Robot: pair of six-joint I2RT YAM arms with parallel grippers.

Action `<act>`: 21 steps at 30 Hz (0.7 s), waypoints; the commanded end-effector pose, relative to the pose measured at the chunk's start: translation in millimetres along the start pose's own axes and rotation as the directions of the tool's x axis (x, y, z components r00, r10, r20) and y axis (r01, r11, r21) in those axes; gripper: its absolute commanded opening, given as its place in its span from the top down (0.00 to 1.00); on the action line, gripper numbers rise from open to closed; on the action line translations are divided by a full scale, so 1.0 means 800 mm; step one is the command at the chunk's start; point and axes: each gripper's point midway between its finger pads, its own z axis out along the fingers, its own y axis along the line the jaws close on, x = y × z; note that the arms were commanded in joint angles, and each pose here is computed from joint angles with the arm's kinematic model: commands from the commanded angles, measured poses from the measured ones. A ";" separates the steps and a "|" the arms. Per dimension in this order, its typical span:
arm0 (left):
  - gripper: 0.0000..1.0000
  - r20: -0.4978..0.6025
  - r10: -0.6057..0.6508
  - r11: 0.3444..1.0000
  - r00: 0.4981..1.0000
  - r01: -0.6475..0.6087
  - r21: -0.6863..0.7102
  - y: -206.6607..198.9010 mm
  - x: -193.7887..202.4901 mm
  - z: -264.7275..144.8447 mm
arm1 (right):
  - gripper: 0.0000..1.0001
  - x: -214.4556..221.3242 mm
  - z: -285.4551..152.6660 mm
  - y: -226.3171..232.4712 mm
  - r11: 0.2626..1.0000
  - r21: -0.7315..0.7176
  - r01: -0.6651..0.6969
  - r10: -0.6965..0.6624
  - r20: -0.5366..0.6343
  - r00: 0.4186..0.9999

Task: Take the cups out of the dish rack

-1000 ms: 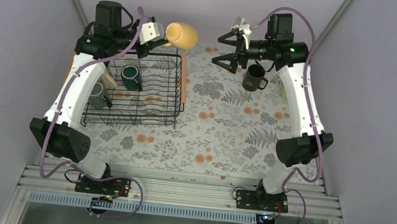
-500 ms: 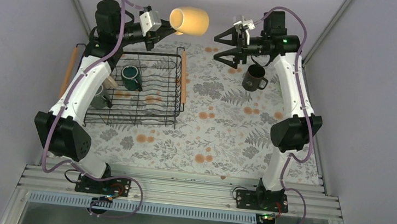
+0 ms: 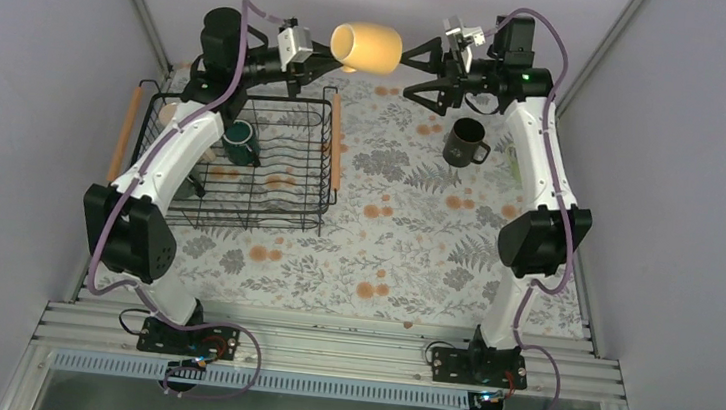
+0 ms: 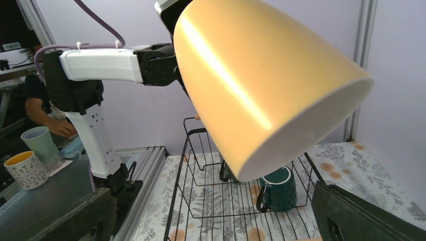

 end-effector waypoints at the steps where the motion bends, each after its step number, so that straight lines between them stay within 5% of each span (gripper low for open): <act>1: 0.98 0.083 0.089 0.995 0.993 -0.092 0.035 -0.008 -0.027 0.007 | 0.00 -0.003 0.002 -0.003 0.998 -0.064 -0.010 0.012 0.030 0.999; 12: 0.98 0.111 0.055 0.992 0.992 -0.067 0.109 -0.023 0.011 0.041 | 0.03 -0.012 -0.001 0.015 0.988 -0.149 -0.027 0.036 0.055 0.998; 21: 0.98 0.146 -0.016 0.988 0.989 -0.006 0.154 -0.016 0.028 0.079 | 0.33 -0.007 -0.001 0.016 0.981 -0.186 -0.063 0.074 0.054 0.996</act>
